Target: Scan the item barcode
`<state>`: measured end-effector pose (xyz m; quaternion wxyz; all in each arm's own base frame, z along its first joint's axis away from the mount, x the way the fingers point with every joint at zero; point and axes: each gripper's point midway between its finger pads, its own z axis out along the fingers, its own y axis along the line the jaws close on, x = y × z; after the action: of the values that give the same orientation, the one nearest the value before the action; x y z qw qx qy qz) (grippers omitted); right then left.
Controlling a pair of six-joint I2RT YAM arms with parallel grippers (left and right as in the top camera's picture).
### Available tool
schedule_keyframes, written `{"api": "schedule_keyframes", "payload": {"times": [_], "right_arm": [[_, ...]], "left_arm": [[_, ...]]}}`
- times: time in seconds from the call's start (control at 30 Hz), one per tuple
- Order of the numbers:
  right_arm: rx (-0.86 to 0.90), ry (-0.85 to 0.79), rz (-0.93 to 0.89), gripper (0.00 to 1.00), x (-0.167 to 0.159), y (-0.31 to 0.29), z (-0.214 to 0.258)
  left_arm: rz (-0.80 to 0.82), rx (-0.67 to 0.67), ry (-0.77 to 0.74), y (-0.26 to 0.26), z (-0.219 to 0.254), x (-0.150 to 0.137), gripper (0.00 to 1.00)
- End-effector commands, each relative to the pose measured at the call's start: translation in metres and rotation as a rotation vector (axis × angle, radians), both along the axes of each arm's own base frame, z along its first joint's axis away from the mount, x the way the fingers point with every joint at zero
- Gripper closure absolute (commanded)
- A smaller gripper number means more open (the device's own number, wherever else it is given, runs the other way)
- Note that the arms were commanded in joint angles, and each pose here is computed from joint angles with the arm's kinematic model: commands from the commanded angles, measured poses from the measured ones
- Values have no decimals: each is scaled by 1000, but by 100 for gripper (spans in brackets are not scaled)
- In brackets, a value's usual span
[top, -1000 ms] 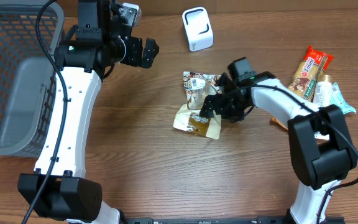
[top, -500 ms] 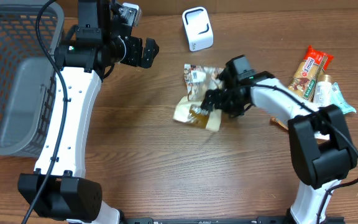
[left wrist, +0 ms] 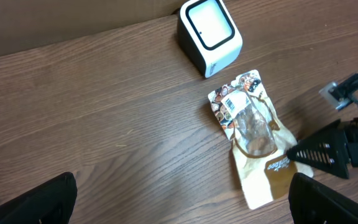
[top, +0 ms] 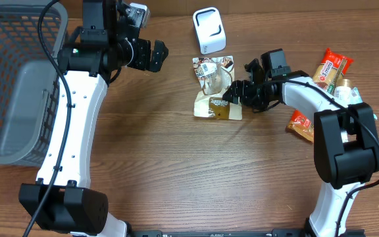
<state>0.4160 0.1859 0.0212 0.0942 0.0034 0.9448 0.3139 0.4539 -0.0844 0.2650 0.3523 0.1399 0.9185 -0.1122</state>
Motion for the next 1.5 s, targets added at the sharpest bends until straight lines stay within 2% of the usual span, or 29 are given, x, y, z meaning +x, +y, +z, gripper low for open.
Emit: {"api": "schedule_keyframes", "payload": {"times": [0.0,0.1,0.33,0.47,0.7,0.9,1.0,1.37,1.47], "right_arm": [[-27,29,9,23,-4,1,-8],[-109,-19,-12,22,5,-8,13],[-408,-293,92,12,21,8,69],[-586,-399,143,0,15,32,68],[-843,-610,92,0,27,65,60],[-907,-608,90,0,34,62,32],[-904,-612,171,0,32,70,24],[-970,-586,295,0,24,65,9],[-949,-553,405,0,13,69,0]], "left_arm": [[-22,8,-32,-4,11,-2,0],[-22,8,-32,-3,11,-2,0],[-22,8,-32,-4,11,-2,0],[-22,8,-32,-4,11,-2,0],[-22,8,-32,-4,11,-2,0],[-22,8,-32,-3,11,-2,0],[-22,8,-32,-4,11,-2,0],[-22,8,-32,-4,11,-2,0],[-22,8,-32,-4,11,-2,0]]}}
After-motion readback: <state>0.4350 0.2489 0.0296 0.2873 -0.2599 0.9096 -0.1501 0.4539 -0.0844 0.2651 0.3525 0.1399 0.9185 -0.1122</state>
